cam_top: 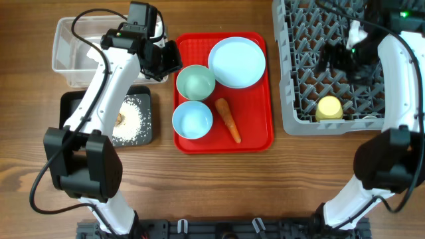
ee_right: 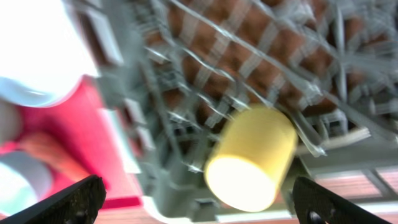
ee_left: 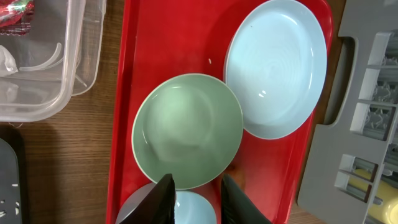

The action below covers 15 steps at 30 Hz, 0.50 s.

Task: Sort waste into correct bins and load items into the dishwasher rack
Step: 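Lower the yellow cup into the rack and open the right gripper, then move the right gripper to the light-blue plate and grasp its rim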

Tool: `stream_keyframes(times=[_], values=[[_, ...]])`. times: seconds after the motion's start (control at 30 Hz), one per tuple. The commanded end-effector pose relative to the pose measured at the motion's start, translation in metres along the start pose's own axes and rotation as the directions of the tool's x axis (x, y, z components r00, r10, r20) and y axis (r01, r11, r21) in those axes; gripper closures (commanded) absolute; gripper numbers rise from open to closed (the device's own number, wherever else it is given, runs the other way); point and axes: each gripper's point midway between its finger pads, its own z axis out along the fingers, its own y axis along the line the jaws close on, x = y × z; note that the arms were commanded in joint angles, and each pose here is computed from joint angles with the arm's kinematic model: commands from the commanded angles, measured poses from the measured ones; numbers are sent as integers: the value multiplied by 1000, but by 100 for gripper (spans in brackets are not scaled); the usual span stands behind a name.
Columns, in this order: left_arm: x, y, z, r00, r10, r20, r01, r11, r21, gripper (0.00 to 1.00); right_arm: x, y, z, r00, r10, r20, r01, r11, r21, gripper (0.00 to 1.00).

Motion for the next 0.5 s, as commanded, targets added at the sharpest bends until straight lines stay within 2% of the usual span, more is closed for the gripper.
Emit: stream_keyframes(times=[0.0, 0.2, 0.3, 0.47], values=[[-1, 0, 2, 1000, 14, 6, -14, 1000, -13, 76, -5, 58, -34, 985, -121, 124, 137, 982, -129, 1], [-3, -1, 2, 1000, 16, 13, -16, 1000, -10, 75, 4, 132, -27, 955, -247, 161, 278, 937, -210, 5], [-5, -2, 2, 1000, 19, 21, -19, 1000, -6, 68, 14, 168, -25, 926, -329, 186, 366, 903, -225, 6], [-5, -1, 2, 1000, 18, 18, -18, 1000, -7, 65, 30, 190, -10, 900, -402, 168, 424, 897, -126, 6]])
